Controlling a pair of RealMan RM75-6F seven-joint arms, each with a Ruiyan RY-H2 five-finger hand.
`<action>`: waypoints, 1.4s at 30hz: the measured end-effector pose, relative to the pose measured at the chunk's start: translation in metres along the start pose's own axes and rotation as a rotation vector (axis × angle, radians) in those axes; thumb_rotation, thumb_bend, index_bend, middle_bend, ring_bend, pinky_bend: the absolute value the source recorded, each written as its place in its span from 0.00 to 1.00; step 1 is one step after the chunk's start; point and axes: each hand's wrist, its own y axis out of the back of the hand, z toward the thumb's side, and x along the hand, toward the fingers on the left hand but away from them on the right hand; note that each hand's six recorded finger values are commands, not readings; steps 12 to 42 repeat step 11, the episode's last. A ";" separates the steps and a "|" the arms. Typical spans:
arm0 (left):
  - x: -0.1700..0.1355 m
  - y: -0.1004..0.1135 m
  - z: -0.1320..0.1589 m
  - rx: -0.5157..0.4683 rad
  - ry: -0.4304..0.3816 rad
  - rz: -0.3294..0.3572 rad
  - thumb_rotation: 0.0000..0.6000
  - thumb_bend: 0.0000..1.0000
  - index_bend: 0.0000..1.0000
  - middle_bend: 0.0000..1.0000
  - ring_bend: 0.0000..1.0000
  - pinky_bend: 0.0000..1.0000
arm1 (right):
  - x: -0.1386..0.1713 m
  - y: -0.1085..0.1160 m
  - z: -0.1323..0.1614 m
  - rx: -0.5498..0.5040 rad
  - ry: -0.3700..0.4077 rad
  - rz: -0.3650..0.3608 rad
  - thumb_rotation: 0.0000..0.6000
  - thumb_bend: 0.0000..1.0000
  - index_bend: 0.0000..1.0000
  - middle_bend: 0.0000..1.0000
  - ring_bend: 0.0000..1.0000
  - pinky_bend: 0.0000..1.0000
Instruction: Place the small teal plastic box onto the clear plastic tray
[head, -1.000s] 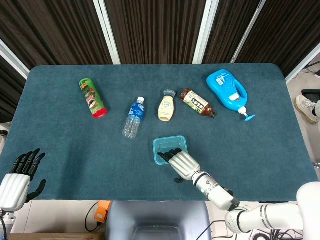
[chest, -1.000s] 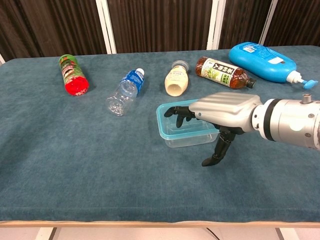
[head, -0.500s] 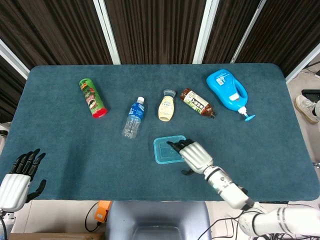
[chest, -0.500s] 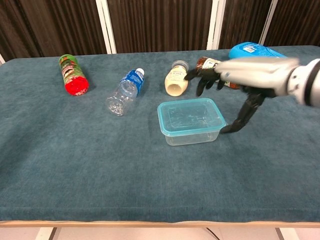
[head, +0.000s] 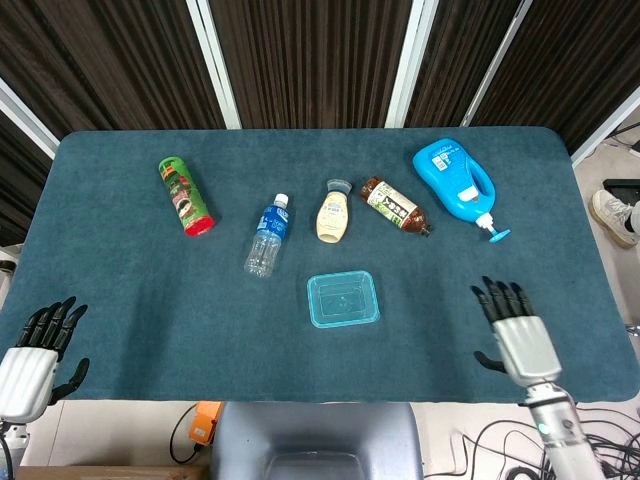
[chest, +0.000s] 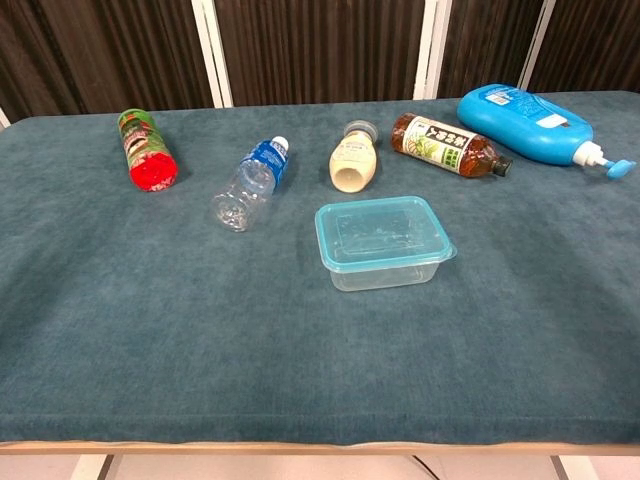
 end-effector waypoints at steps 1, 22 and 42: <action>0.000 0.000 0.000 0.003 0.002 -0.001 1.00 0.40 0.00 0.00 0.00 0.12 | 0.005 -0.004 -0.011 -0.003 -0.008 -0.003 1.00 0.33 0.00 0.00 0.00 0.05; -0.005 -0.003 0.003 0.026 0.003 -0.007 1.00 0.40 0.00 0.00 0.00 0.12 | 0.025 0.001 -0.039 -0.068 -0.031 -0.059 1.00 0.33 0.00 0.00 0.00 0.05; -0.005 -0.003 0.003 0.026 0.003 -0.007 1.00 0.40 0.00 0.00 0.00 0.12 | 0.025 0.001 -0.039 -0.068 -0.031 -0.059 1.00 0.33 0.00 0.00 0.00 0.05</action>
